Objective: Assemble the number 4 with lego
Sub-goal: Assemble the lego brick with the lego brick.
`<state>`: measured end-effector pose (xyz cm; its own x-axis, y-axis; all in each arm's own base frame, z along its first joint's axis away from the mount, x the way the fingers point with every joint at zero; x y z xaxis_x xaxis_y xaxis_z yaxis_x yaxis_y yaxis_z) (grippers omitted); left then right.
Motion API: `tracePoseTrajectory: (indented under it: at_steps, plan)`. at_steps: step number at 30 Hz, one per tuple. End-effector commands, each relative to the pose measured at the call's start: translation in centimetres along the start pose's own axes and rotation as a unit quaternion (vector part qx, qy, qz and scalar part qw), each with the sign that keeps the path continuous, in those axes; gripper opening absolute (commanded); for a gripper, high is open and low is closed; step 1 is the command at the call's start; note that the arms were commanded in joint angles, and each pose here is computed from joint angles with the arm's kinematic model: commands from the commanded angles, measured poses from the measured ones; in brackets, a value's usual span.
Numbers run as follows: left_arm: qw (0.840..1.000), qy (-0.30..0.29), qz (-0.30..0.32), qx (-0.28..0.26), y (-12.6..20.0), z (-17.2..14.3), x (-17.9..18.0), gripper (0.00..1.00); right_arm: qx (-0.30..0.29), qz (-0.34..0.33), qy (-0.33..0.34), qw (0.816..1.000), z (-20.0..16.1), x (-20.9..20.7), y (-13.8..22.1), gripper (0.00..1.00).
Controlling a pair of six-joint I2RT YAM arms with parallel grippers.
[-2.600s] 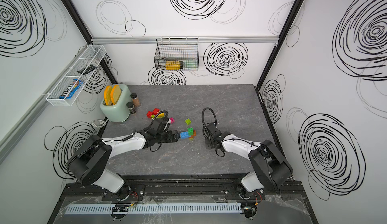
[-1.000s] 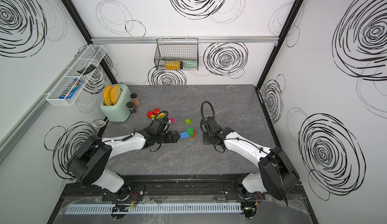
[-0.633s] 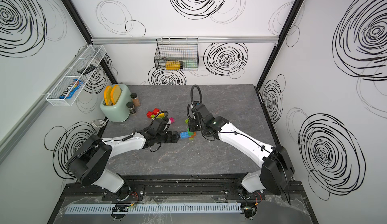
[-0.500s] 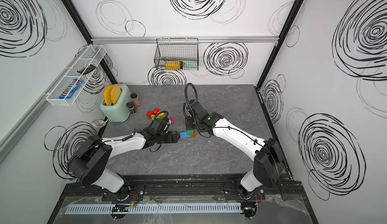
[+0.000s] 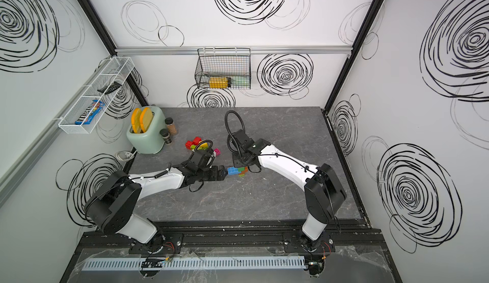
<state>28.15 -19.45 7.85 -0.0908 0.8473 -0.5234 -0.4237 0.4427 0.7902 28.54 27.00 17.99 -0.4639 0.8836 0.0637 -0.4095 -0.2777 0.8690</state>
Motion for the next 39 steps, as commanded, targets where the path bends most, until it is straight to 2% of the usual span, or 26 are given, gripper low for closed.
tracePoseTrajectory:
  at_steps: [1, 11, 20, 26, 33, 35, 39]
  plan:
    - [1.0, -0.005, -0.02, -0.017, 0.2, 1.3, -1.2, 0.96, 0.011, -0.005, 0.001, 1.0, -0.2, 0.1, -0.1, 0.0]
    - [1.0, -0.005, -0.021, -0.015, 0.2, 1.2, -1.2, 0.96, 0.048, -0.016, 0.003, 0.999, -2.0, -0.3, -1.7, 0.0]
    - [1.0, -0.006, -0.022, -0.014, 0.1, 1.2, -1.2, 0.96, 0.124, -0.032, 0.044, 0.991, -5.1, -0.4, -3.7, 0.0]
    - [1.0, -0.005, -0.02, -0.014, 0.1, 1.3, -1.2, 0.96, 0.212, -0.054, 0.082, 0.972, -8.8, -1.0, -5.6, 0.0]
    - [1.0, -0.003, -0.023, -0.015, 0.2, 1.4, -1.2, 0.96, 0.324, -0.078, 0.08, 0.939, -15.3, -2.8, -7.8, 0.0]
    - [1.0, -0.003, -0.024, -0.014, 0.2, 1.4, -1.2, 0.96, 0.319, -0.084, 0.074, 0.941, -15.5, -2.9, -7.8, 0.0]
    - [1.0, -0.003, -0.025, -0.015, 0.2, 1.5, -1.3, 0.96, 0.256, -0.089, 0.052, 0.961, -12.7, -2.5, -6.9, 0.0]
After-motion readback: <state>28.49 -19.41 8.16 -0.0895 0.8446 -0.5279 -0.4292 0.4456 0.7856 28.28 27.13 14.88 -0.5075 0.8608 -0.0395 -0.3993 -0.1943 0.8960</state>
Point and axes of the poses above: each gripper's point midway between its finger pads, its own y axis back along the fingers, its own x axis along the line the jaws close on, z = x × y, the point moved 5 cm from there along y, back along the fingers, and after that the axes turned 13 degrees about y, right-handed, at the moved point
